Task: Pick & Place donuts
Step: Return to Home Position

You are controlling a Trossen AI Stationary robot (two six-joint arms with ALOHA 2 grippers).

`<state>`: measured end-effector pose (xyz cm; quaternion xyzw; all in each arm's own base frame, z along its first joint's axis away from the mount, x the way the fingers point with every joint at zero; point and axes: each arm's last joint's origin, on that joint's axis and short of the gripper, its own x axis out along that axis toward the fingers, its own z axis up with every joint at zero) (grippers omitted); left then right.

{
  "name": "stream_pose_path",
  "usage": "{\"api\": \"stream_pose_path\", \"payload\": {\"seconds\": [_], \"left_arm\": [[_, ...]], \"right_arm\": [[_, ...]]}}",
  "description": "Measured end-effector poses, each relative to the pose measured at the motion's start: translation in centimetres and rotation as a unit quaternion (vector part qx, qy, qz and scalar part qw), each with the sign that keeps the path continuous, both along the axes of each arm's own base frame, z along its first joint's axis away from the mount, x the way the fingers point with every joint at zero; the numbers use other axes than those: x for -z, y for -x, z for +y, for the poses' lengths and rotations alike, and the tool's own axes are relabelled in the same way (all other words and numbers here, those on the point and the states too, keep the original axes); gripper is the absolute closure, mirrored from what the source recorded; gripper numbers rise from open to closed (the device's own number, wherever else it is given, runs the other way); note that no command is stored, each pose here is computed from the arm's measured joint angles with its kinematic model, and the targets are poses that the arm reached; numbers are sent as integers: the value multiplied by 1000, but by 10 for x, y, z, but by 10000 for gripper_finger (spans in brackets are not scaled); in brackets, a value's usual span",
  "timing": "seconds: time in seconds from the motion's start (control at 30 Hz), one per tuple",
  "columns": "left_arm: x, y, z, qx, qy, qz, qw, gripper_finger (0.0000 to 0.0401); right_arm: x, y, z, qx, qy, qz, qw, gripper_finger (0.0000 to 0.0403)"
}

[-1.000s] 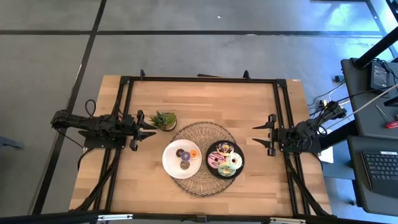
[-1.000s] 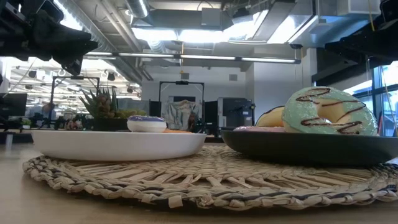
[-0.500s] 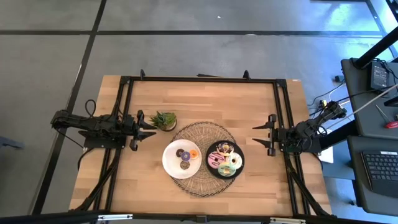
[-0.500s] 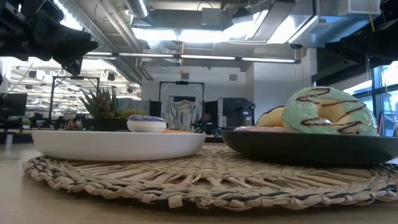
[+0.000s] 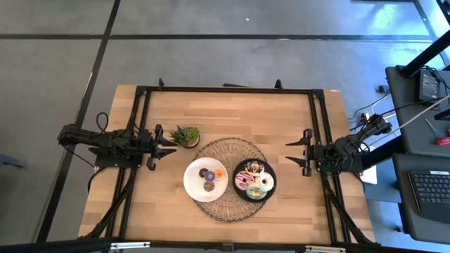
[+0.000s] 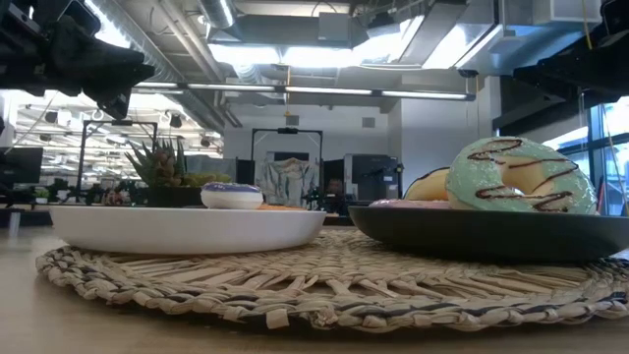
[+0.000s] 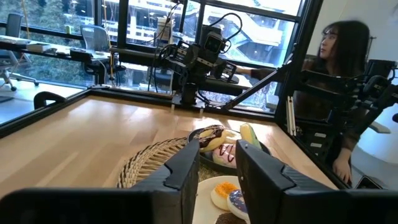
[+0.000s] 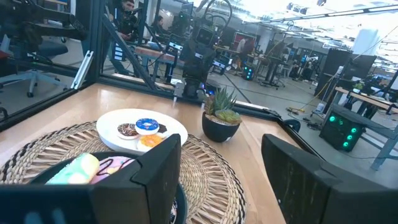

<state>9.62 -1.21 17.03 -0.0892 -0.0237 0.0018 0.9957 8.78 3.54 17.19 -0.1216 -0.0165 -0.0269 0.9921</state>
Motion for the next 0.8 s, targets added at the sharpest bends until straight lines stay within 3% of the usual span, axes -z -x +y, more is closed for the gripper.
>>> {"api": "stream_pose_path", "payload": {"seconds": [0.8], "left_arm": [[0,0,0,0,0,0,1000,300]], "right_arm": [[0,0,0,0,0,0,1000,178]]}}
